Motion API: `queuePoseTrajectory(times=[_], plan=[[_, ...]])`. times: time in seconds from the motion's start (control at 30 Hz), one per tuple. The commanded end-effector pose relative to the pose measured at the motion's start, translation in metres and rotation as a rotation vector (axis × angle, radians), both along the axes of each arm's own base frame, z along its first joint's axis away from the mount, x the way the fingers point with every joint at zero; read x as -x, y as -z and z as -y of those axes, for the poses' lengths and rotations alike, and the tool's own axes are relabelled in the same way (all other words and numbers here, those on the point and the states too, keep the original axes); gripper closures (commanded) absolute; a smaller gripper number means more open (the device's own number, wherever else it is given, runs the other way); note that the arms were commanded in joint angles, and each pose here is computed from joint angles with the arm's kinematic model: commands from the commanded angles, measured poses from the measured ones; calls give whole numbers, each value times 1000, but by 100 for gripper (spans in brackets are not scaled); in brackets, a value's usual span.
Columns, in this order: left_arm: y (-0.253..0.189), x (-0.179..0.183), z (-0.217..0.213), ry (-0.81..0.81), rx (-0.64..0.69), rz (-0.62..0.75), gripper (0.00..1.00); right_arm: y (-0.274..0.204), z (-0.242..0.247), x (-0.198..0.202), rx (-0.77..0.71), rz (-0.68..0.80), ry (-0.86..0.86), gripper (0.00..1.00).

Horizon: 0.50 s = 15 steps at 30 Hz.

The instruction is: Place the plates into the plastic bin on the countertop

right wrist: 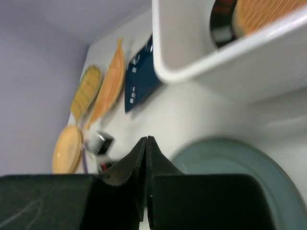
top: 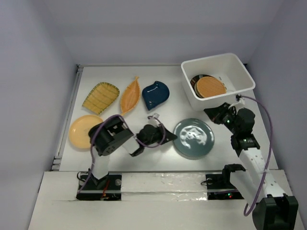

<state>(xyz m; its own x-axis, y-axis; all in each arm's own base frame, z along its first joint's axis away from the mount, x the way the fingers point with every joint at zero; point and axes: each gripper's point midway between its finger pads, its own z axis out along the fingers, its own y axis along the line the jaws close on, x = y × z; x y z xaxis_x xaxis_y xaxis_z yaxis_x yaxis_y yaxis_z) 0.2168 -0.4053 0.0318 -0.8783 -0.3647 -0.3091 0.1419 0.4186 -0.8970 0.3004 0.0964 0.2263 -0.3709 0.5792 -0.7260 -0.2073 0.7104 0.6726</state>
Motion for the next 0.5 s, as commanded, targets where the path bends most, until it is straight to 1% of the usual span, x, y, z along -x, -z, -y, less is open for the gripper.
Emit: queuePoseTrajectory(times=[0.0, 0.07, 0.1, 0.17, 0.2, 0.23, 0.27, 0.3, 0.33, 0.37, 0.4, 0.43, 0.47], plan=[[-62, -11, -44, -69, 155, 118, 100, -12, -40, 29, -42, 100, -186, 95], [-81, -11, -67, -91, 214, 129, 100, -3, -46, 37, -39, 87, -197, 90], [-78, -3, -83, -98, 221, 118, 100, -1, -52, 43, -38, 86, -219, 72], [-91, -1, -100, -118, 259, 135, 100, 11, -55, 46, -36, 61, -223, 47], [-86, 8, -108, -114, 248, 122, 100, 17, -54, 46, -36, 50, -217, 27], [-88, 8, -114, -128, 249, 126, 100, 27, -55, 46, -39, 20, -214, 22], [-100, 11, -117, -126, 273, 153, 100, 35, -55, 45, -42, -3, -208, 18], [-94, 13, -123, -136, 248, 143, 100, 48, -57, 46, -47, -24, -213, 14], [-97, 10, -127, -146, 243, 155, 100, 60, -60, 46, -61, -71, -215, 12], [-112, 12, -129, -146, 265, 192, 100, 68, -63, 46, -71, -92, -219, 11], [-106, 10, -133, -159, 228, 176, 100, 76, -63, 46, -76, -101, -215, 11], [-110, 6, -138, -172, 217, 202, 100, 84, -64, 46, -81, -125, -203, 11], [-129, 5, -142, -185, 245, 253, 100, 94, -64, 46, -73, -156, -195, 10]])
